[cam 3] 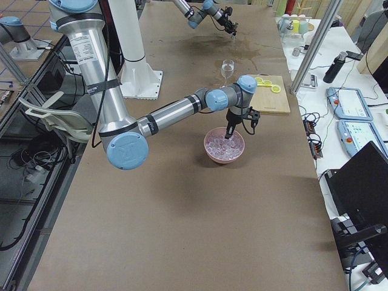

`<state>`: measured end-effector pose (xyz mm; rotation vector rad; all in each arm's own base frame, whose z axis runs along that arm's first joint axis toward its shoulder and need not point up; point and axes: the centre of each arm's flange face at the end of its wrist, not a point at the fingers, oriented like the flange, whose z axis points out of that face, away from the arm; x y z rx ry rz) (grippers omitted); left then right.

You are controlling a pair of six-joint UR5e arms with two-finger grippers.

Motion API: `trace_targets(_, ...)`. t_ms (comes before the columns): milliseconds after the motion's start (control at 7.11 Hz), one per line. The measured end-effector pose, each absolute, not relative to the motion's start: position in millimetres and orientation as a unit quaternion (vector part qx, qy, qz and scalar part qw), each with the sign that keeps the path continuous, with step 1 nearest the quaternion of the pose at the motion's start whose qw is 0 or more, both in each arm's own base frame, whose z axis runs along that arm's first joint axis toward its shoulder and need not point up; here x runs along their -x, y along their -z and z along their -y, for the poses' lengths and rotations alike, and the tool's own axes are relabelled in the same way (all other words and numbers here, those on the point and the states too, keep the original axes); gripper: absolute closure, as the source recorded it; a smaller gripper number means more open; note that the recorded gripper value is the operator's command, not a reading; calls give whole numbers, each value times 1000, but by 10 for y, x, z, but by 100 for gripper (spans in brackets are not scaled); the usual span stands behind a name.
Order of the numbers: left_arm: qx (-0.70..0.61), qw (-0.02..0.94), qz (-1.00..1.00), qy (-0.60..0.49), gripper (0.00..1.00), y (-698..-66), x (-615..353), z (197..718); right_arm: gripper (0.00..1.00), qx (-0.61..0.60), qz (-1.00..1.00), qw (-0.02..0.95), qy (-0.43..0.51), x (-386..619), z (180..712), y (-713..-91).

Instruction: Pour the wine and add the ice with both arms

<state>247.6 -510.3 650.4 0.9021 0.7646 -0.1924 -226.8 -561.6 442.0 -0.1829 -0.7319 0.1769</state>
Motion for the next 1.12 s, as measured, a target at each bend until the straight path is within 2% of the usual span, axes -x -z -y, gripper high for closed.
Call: trace_targets(1125, -425, 825, -361, 89, 68, -6486, -2491, 5106, 65, 84, 386, 914, -90, 1953, 5429, -4317)
